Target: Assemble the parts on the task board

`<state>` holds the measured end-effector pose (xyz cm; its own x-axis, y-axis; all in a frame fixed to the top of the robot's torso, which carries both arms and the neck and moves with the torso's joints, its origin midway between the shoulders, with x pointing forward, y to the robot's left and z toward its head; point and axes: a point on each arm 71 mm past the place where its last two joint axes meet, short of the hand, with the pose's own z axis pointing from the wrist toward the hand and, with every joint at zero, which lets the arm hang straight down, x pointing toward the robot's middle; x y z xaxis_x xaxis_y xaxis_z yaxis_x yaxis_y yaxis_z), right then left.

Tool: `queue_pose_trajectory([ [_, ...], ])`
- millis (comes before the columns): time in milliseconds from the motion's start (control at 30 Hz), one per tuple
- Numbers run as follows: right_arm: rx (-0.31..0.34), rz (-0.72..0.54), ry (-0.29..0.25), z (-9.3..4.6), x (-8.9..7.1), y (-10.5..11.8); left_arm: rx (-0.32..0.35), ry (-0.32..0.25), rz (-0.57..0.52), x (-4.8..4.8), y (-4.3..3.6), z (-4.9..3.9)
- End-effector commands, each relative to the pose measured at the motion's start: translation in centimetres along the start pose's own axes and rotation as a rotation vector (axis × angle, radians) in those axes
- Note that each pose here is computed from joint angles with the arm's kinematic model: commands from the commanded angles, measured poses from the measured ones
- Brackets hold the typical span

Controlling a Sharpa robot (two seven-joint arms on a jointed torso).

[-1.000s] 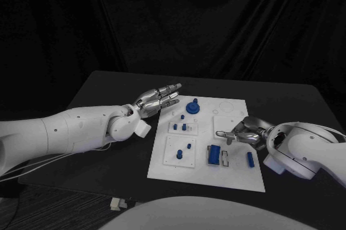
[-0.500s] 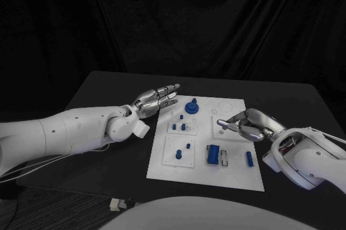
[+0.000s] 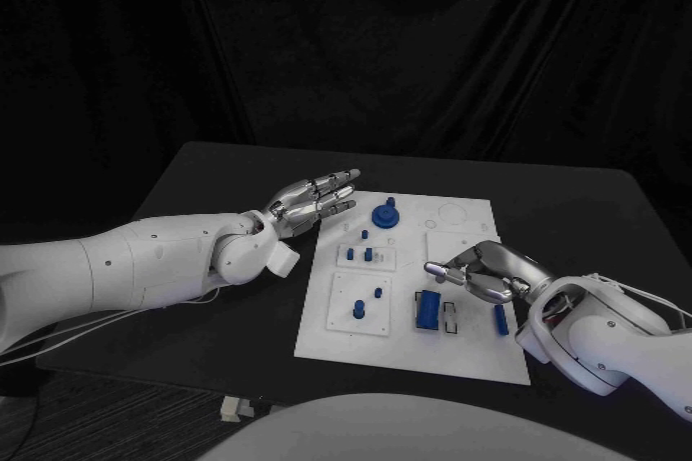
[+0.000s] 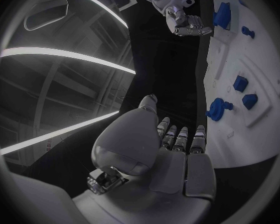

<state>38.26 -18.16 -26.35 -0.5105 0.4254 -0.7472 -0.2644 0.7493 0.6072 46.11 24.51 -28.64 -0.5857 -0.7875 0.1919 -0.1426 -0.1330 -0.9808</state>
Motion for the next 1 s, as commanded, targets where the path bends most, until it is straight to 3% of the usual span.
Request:
queue_pose_trajectory([
  [33, -0.001, -0.014, 0.049, 0.1, 0.7, -0.1, 0.021, 0.007, -0.012, 0.16, -0.10, 0.03],
  [1000, 0.036, -0.005, 0.150, 1.3, 2.5, 0.0, 0.009, 0.009, -0.015, 0.14, 0.20, 0.02],
])
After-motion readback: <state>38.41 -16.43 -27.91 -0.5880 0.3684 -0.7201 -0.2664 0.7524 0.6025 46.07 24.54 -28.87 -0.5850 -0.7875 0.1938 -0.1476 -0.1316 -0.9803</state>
